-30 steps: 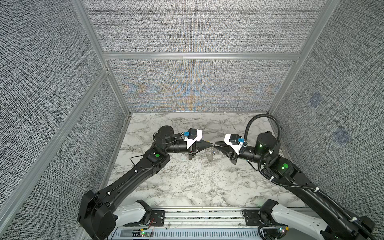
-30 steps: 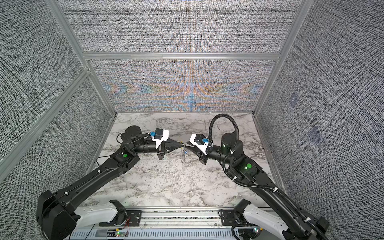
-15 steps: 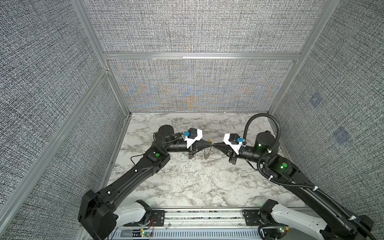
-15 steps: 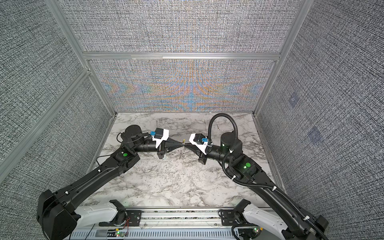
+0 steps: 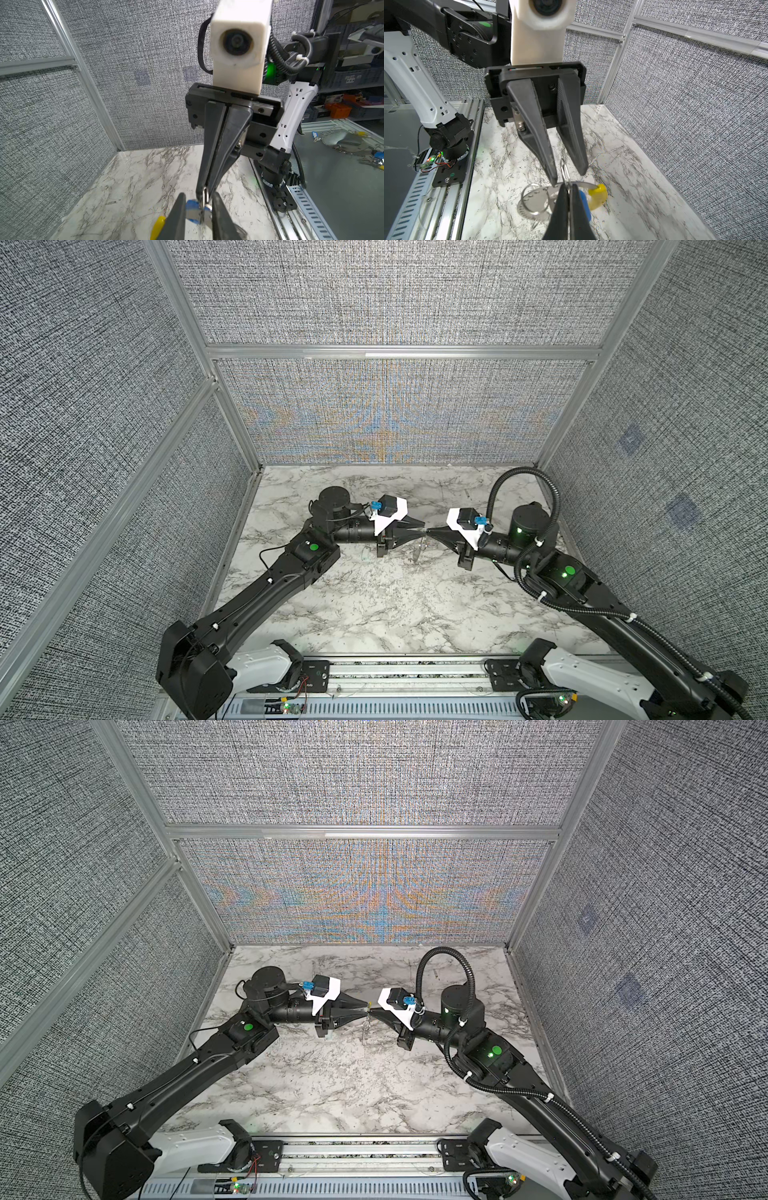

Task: Remove the keys from the keyring

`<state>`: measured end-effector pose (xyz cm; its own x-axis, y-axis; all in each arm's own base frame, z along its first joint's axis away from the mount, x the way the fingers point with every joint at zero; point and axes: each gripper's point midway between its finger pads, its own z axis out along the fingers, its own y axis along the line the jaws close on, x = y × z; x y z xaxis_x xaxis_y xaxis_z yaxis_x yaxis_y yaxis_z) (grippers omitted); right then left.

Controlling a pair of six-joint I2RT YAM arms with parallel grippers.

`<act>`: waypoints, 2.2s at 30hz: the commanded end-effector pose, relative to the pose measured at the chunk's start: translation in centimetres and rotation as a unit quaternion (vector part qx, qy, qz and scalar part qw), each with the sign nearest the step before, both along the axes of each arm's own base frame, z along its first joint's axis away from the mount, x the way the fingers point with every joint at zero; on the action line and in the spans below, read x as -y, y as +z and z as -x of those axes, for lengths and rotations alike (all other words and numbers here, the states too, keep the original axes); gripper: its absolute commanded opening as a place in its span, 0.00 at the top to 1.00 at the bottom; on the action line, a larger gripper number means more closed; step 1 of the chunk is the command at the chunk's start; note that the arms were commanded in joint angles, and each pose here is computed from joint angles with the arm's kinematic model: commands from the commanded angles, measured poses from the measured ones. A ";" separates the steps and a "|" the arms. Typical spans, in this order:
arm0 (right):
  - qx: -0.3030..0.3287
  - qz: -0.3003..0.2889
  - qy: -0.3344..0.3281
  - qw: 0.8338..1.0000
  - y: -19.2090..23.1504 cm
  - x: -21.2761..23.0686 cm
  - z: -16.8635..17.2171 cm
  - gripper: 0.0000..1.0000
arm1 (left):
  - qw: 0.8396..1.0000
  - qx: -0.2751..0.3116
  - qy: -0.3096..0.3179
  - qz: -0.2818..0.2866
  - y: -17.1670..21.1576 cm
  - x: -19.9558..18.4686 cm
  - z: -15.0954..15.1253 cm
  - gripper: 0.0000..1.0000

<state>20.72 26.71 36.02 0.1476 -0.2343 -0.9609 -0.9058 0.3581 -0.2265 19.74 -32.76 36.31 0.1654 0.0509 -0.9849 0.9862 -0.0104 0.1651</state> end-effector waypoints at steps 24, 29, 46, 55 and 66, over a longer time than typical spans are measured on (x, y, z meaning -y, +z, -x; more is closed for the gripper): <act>-0.048 0.072 -0.037 0.996 -2.0 0.7 -1.2 1.00 | 0.946 0.181 0.109 -0.248 -2.3 1.0 -1.9 0.71; -0.048 0.073 -0.033 0.996 -2.1 0.7 -1.0 1.00 | 0.937 0.189 0.106 -0.272 -3.0 1.4 -2.0 0.77; -0.038 0.065 -0.022 0.997 -1.6 0.5 -0.7 1.00 | 0.937 0.179 0.107 -0.281 -3.5 1.8 -2.3 0.86; -0.035 0.065 -0.017 0.997 -1.7 0.5 -0.5 1.00 | 0.946 0.164 0.107 -0.258 -2.9 2.2 -2.0 0.92; -0.003 0.061 -0.042 0.997 -0.9 1.4 -0.8 0.94 | 0.971 0.105 0.079 -0.201 -1.8 2.0 -1.5 1.00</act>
<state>21.71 25.16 33.90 0.0375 -0.3738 -0.9268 -0.8832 0.4215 -0.2057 20.90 -34.74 33.85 0.3766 0.5026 -0.7782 0.9024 -0.0089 0.4309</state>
